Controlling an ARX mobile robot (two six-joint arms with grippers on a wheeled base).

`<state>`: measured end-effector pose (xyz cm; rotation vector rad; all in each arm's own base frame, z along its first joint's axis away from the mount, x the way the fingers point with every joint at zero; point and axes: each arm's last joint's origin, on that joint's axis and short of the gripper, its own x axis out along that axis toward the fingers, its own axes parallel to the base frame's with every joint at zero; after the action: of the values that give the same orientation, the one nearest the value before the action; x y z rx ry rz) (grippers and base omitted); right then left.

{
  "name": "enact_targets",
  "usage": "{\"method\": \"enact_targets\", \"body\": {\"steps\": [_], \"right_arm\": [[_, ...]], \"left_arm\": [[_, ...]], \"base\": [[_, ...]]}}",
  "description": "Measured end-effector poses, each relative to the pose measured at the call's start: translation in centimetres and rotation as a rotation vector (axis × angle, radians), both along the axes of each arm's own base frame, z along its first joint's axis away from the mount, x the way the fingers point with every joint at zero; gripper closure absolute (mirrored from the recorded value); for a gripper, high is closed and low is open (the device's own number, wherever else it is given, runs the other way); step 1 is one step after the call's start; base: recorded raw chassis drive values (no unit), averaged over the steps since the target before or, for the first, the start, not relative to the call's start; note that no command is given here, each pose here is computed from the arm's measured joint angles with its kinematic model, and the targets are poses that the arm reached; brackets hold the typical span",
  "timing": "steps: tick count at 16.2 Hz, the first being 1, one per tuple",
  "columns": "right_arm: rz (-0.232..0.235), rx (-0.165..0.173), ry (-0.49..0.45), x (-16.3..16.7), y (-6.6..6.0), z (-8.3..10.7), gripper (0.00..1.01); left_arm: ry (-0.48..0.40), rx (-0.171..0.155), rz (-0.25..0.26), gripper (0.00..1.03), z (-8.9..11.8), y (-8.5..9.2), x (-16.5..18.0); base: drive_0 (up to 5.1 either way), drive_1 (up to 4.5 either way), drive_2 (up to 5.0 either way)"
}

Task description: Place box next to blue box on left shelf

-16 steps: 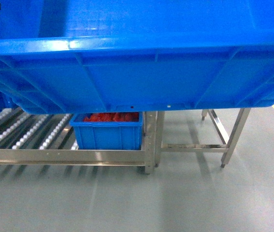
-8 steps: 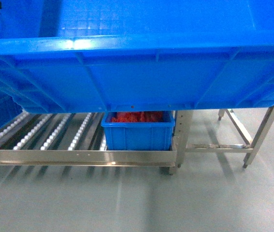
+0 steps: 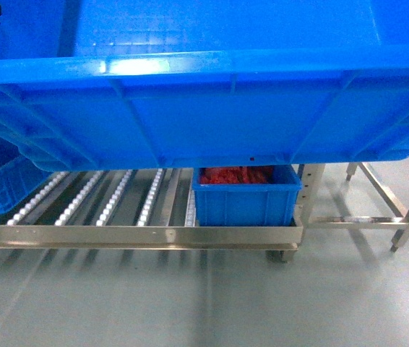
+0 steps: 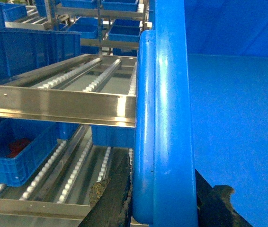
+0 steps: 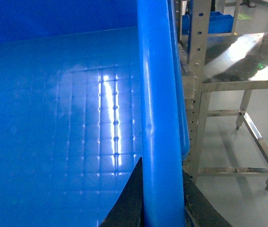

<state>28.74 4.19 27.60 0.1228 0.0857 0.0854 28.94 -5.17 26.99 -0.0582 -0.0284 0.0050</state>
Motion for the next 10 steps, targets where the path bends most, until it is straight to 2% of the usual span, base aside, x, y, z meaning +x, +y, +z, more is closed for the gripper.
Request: {"method": "enact_targets", "body": {"steps": [10], "right_arm": [[0.0,0.0,0.0,0.0,0.0,0.0,0.94]], "left_arm": [[-0.001,0.0,0.0,0.83,0.01,0.0,0.0]], "base": [[-5.0,2.44,2.4]]}}
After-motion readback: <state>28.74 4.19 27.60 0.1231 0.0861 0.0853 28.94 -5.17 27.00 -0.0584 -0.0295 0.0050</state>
